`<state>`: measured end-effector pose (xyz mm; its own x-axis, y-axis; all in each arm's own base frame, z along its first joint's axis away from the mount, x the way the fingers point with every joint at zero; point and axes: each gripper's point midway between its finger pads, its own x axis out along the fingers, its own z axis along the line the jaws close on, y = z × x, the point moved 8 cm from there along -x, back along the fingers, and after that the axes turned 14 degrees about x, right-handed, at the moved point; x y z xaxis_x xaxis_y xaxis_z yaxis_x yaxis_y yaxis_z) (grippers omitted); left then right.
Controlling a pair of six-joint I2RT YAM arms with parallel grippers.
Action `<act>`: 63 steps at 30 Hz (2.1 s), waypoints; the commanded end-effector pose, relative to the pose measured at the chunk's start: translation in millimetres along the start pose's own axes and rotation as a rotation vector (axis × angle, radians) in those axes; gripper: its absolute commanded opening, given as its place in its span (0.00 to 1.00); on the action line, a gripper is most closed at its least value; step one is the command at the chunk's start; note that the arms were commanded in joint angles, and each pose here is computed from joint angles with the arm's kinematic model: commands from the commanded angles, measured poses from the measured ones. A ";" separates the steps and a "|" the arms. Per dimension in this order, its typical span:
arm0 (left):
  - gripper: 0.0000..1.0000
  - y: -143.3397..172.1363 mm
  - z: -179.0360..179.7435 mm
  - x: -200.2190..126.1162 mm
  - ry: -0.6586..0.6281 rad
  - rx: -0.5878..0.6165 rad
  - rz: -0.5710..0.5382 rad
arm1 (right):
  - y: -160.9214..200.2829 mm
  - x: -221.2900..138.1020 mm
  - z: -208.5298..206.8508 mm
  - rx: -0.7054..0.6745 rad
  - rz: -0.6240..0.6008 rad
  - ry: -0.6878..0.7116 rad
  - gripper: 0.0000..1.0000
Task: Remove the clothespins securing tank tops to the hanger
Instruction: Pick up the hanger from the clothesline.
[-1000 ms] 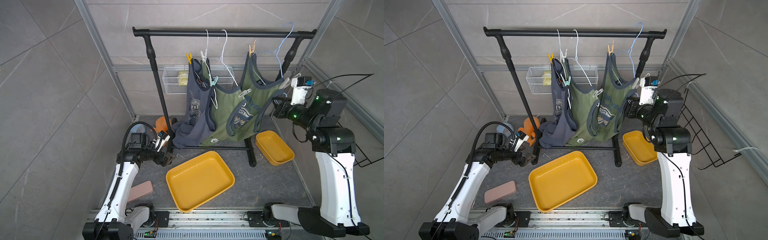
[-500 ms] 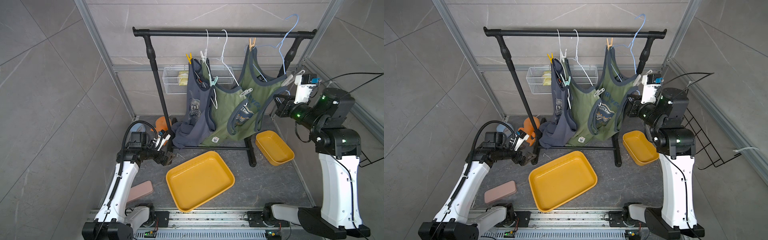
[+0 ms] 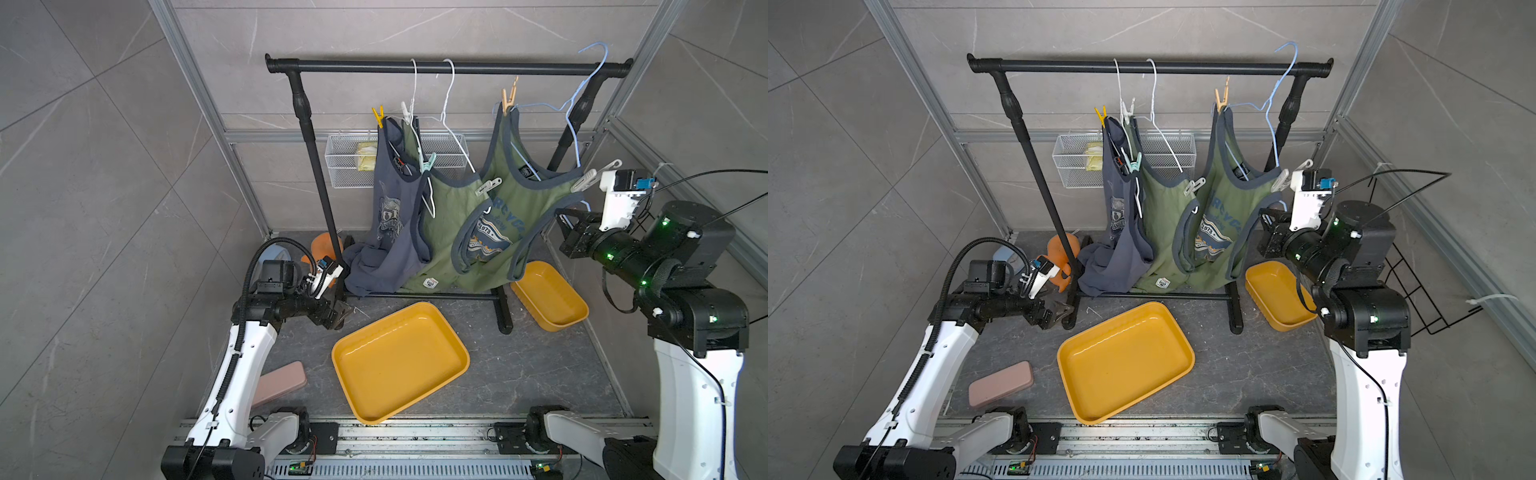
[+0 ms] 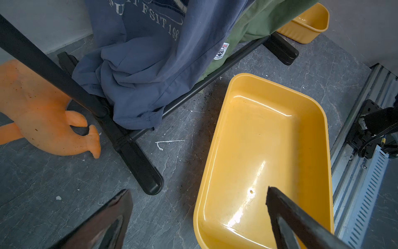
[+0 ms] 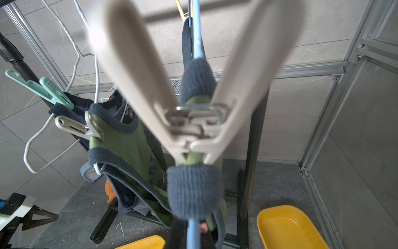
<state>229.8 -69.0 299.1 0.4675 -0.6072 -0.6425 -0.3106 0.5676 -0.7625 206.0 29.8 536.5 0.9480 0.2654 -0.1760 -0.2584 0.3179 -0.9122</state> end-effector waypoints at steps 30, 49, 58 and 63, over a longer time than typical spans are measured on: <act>1.00 -19.9 -11.2 -15.8 0.028 0.033 -0.046 | -36.4 -111.6 36.1 -0.027 -0.218 -0.037 0.00; 1.00 -23.0 -24.6 -17.5 0.050 0.071 -0.038 | -45.5 -150.2 52.8 -0.030 -0.295 -0.114 0.00; 1.00 -23.0 -27.8 -16.3 0.056 0.080 -0.029 | -44.4 -178.6 62.0 -0.031 -0.348 -0.169 0.00; 1.00 -26.6 -29.1 -16.6 0.065 0.088 -0.030 | -35.8 -197.1 64.4 -0.036 -0.364 -0.186 0.00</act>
<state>210.2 -88.6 313.4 0.4060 -0.6483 -0.6442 -0.2568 0.5955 -0.7612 36.7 23.6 615.5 0.9512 0.2819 0.1253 0.0120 0.3721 -0.9281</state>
